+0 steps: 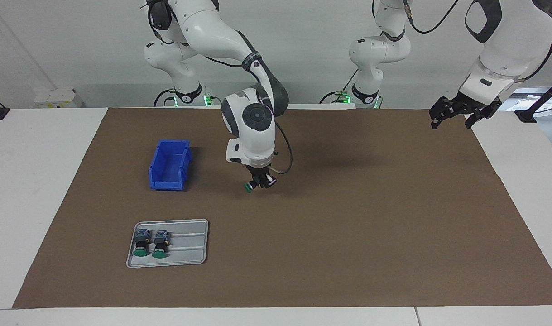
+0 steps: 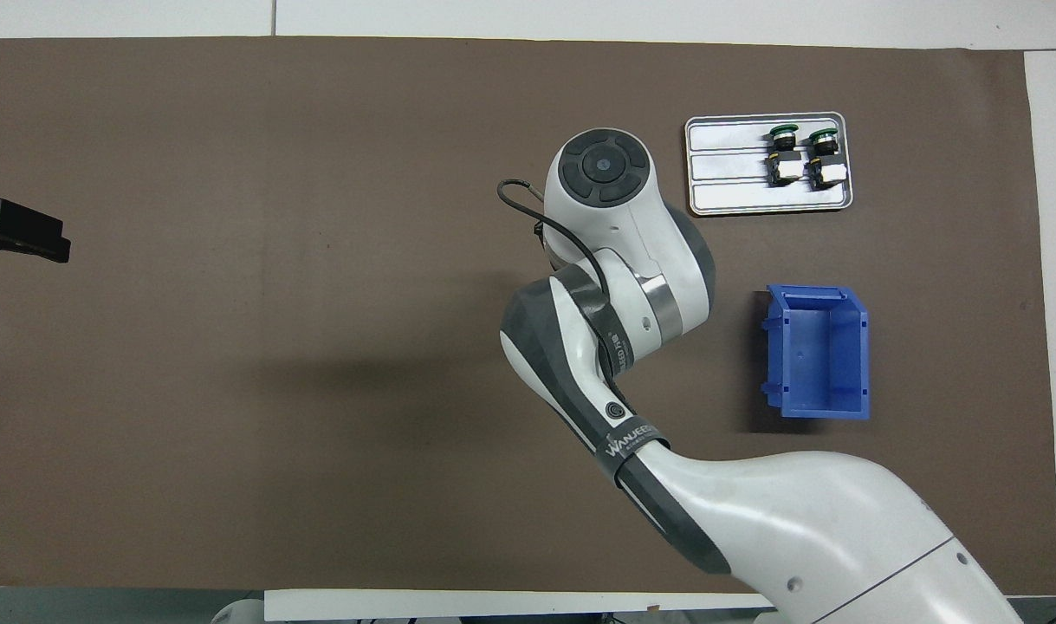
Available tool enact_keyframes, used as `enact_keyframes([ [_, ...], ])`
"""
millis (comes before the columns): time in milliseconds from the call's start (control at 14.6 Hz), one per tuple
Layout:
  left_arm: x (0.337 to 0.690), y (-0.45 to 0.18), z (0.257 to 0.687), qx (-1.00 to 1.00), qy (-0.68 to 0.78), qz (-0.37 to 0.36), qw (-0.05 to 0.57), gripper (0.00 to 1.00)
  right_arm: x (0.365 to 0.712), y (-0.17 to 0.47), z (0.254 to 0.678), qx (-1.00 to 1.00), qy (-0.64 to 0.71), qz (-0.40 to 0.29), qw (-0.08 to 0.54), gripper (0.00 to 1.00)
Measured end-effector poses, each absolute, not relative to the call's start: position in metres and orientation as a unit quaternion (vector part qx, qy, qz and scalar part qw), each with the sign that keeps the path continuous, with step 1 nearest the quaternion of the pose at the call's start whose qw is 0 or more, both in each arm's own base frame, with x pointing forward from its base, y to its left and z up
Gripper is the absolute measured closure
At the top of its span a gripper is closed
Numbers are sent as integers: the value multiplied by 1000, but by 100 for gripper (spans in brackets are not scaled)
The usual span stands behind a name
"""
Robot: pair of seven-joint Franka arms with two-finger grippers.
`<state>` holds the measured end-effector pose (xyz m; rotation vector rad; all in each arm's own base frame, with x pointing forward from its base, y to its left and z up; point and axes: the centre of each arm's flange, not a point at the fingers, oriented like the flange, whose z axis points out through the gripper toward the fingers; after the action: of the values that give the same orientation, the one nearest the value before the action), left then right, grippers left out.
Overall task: Place and press button with both arms
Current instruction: 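Carry the green button with the right gripper and set it mid-table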
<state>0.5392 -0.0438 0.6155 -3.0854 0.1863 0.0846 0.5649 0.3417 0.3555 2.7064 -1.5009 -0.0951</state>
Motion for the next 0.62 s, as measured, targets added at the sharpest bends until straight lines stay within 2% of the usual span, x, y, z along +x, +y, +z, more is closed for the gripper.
enact_keyframes([
  [343, 539, -44, 616, -998, 60, 27, 25, 0, 557, 354, 343, 798, -602, -17, 8, 59],
  [618, 539, -43, 615, -998, 60, 27, 25, 0, 547, 381, 318, 768, -640, -7, -7, 59],
])
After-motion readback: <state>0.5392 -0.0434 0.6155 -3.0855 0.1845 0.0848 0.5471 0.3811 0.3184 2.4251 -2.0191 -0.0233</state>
